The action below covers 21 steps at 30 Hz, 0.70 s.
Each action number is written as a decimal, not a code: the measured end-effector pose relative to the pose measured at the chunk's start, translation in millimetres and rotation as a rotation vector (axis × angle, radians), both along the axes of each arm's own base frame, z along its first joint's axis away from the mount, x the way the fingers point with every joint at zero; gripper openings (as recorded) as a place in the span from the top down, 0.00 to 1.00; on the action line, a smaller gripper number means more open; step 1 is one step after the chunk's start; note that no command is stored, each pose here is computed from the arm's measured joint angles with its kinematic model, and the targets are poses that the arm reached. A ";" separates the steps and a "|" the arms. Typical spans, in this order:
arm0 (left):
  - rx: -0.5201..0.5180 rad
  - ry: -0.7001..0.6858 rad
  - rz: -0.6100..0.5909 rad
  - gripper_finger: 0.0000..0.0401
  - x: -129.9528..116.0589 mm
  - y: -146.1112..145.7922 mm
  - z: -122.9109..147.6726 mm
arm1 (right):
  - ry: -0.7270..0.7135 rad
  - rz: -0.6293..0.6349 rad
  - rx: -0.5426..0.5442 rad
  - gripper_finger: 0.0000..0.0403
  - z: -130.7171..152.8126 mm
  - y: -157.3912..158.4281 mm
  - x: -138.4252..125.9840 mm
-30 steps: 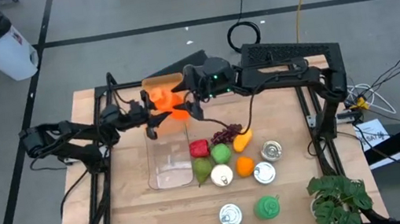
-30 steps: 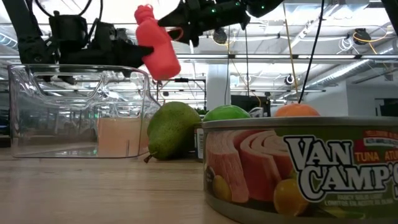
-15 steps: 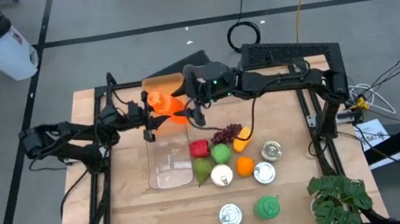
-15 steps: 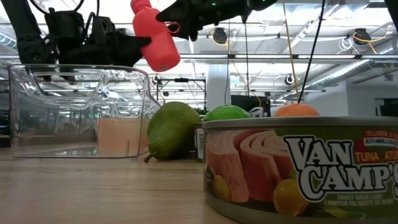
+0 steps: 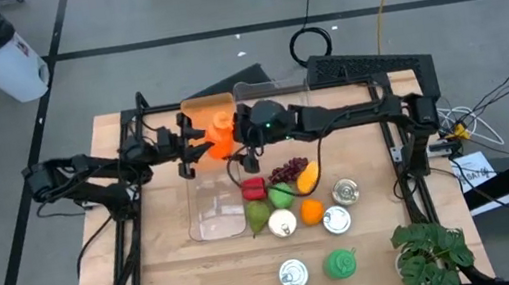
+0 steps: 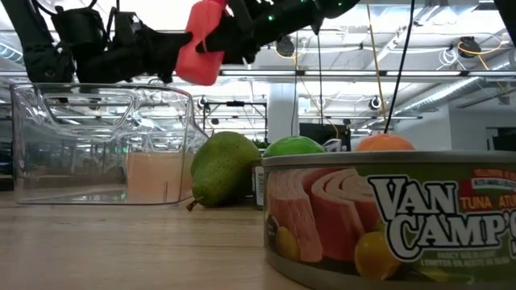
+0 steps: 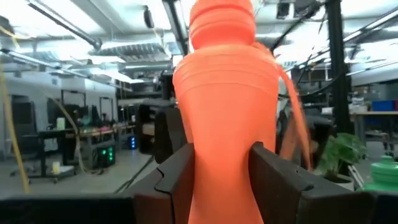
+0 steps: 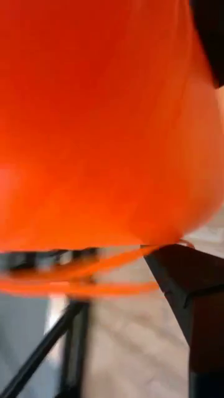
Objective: Pick & Place Food Item
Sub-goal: Put the orange tumbler into the orange bin
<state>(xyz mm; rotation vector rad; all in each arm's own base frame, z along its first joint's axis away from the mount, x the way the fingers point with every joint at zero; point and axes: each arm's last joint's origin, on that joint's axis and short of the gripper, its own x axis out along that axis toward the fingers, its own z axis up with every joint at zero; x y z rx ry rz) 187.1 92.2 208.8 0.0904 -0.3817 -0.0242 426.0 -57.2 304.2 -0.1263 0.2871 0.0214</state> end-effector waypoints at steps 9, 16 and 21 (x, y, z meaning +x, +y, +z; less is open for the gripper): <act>0.023 0.011 -0.022 0.69 2.9 -5.1 -1.4 | -0.093 0.050 0.028 0.30 9.8 1.6 1.4; -0.016 0.024 -0.046 0.69 3.1 -6.2 -2.5 | -0.076 0.022 0.016 0.44 9.2 1.1 1.0; -0.019 0.027 -0.191 0.61 -3.4 -12.4 7.0 | -0.052 0.025 0.012 0.56 8.9 -2.5 -0.5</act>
